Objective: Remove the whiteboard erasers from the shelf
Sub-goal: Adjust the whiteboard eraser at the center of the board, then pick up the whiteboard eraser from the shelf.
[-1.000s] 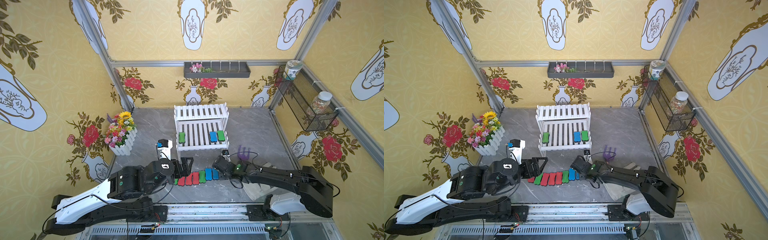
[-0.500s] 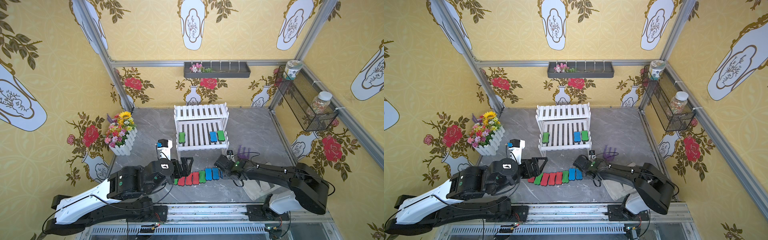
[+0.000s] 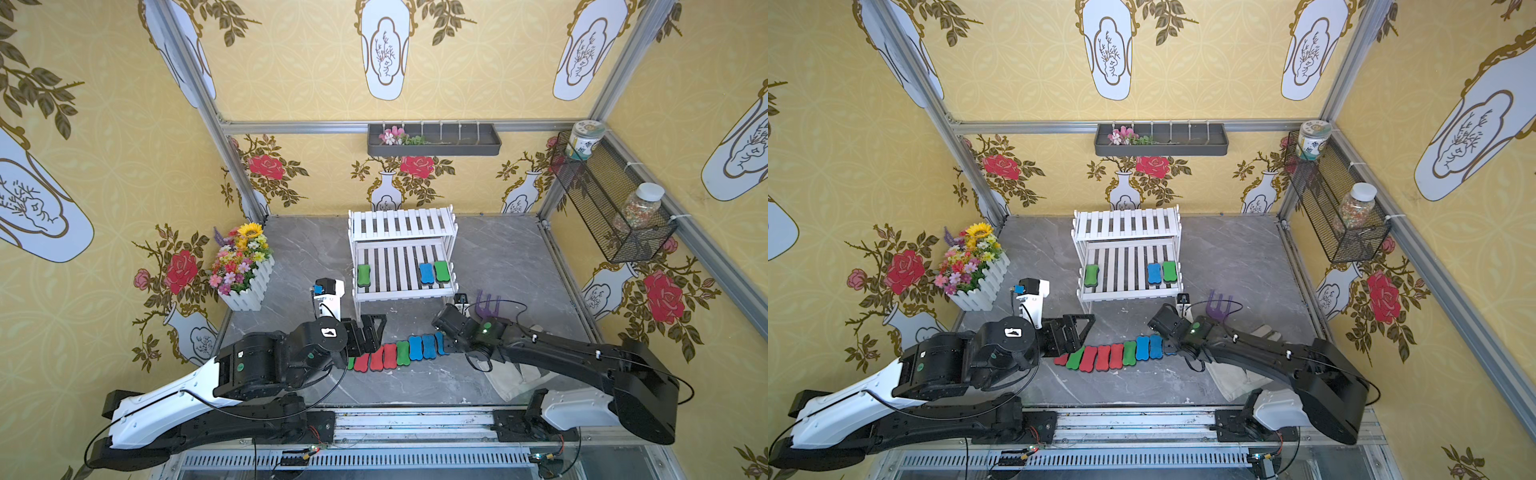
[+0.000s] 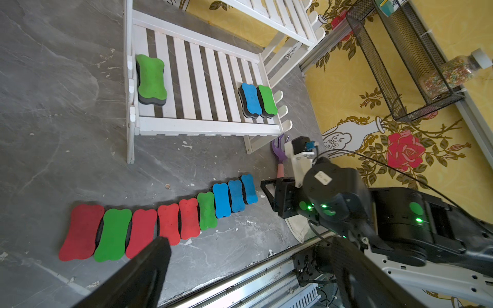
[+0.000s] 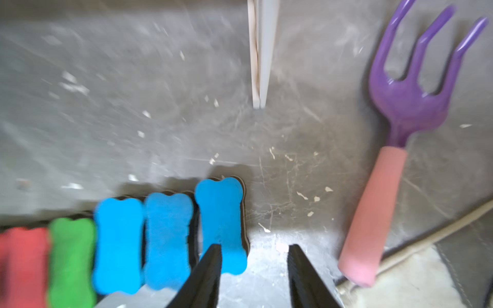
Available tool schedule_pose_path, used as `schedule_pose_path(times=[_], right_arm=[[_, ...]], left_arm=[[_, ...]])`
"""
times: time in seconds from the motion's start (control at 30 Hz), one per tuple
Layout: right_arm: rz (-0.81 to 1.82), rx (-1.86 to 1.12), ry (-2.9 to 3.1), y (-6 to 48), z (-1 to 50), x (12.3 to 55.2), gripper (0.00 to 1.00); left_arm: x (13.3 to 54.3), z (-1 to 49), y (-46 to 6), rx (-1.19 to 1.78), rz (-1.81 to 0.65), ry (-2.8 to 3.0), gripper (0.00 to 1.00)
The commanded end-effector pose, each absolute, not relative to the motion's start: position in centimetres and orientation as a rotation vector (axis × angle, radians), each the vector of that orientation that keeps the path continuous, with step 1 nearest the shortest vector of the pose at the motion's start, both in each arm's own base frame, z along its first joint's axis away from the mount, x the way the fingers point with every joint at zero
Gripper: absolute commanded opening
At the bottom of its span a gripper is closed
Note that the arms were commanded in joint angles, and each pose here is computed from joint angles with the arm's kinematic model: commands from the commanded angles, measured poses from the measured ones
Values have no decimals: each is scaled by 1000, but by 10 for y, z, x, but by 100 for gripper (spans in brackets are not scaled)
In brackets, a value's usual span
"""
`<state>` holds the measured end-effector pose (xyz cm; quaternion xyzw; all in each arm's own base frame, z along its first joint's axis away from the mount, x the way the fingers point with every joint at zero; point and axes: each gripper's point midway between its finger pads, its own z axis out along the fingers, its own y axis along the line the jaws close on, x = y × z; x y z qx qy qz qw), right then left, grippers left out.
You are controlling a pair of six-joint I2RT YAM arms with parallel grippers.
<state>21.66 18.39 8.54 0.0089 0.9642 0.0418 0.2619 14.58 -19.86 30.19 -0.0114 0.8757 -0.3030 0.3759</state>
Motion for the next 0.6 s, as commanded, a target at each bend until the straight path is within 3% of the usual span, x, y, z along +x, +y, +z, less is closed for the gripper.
schedule_pose_path(times=[0.0, 0.2, 0.33, 0.57], right_arm=[[153, 87, 2513, 174, 114, 220, 56], [320, 20, 2397, 202, 174, 236, 55], [340, -76, 2358, 238, 207, 258, 56], [238, -117, 2379, 273, 204, 311, 55]], left_arm=[[150, 305, -218, 31, -780, 2220, 99], [171, 309, -239, 48, -688, 2211, 93], [173, 308, -222, -26, -788, 2187, 98], [157, 303, -189, -92, -876, 2177, 99]])
